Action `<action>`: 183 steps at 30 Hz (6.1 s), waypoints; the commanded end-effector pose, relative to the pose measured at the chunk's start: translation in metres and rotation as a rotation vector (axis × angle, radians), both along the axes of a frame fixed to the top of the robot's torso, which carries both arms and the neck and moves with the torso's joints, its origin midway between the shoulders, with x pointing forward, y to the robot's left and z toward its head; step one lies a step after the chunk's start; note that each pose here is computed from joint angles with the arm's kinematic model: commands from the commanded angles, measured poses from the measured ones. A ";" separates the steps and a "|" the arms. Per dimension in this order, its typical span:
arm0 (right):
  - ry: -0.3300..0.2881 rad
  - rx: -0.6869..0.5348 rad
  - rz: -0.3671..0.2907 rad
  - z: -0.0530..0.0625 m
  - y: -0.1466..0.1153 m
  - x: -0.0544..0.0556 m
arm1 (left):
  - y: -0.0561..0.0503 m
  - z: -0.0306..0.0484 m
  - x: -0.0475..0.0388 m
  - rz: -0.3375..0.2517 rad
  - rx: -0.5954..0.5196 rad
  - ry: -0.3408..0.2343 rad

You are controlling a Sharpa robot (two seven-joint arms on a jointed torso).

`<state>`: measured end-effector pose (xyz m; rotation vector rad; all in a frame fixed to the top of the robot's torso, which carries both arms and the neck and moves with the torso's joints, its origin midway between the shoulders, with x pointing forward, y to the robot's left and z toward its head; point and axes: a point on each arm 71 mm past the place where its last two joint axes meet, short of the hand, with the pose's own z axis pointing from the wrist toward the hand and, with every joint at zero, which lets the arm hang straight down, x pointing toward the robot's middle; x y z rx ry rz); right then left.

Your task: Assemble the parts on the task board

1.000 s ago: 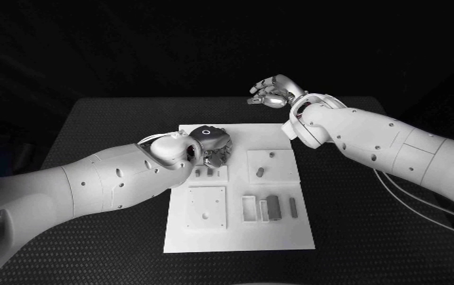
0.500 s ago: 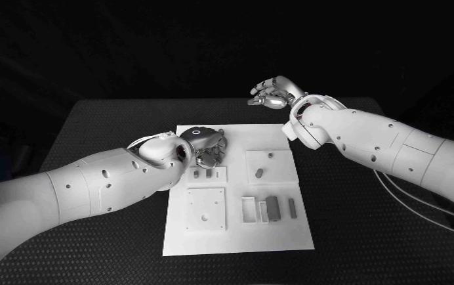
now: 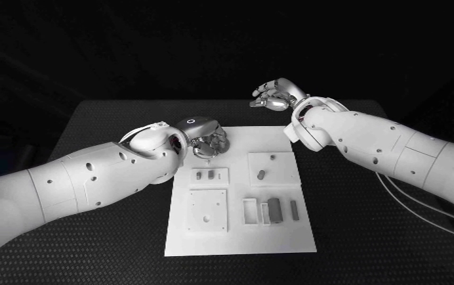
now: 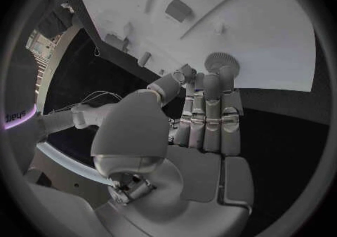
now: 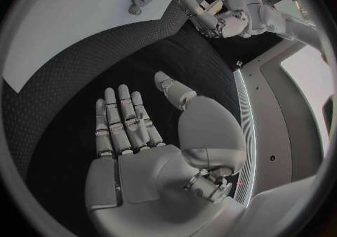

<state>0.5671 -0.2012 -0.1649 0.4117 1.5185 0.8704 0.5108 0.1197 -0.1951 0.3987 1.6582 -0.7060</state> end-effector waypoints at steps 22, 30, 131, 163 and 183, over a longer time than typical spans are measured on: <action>0.010 -0.004 0.007 -0.003 -0.002 -0.001 | 0.034 -0.0138 0.0047 0.060 0.104 0.040; 0.013 -0.004 0.010 -0.004 0.000 -0.001 | 0.037 -0.0207 0.0056 0.065 0.127 0.057; 0.024 -0.009 0.002 -0.007 -0.003 -0.001 | 0.030 -0.0409 0.0011 0.070 0.174 0.117; 0.024 -0.104 0.046 -0.014 -0.030 -0.009 | 0.075 -0.0372 0.0110 0.164 0.155 0.060; -0.005 -0.541 0.210 -0.034 -0.043 -0.041 | 0.152 -0.0138 0.0265 0.453 -0.565 0.383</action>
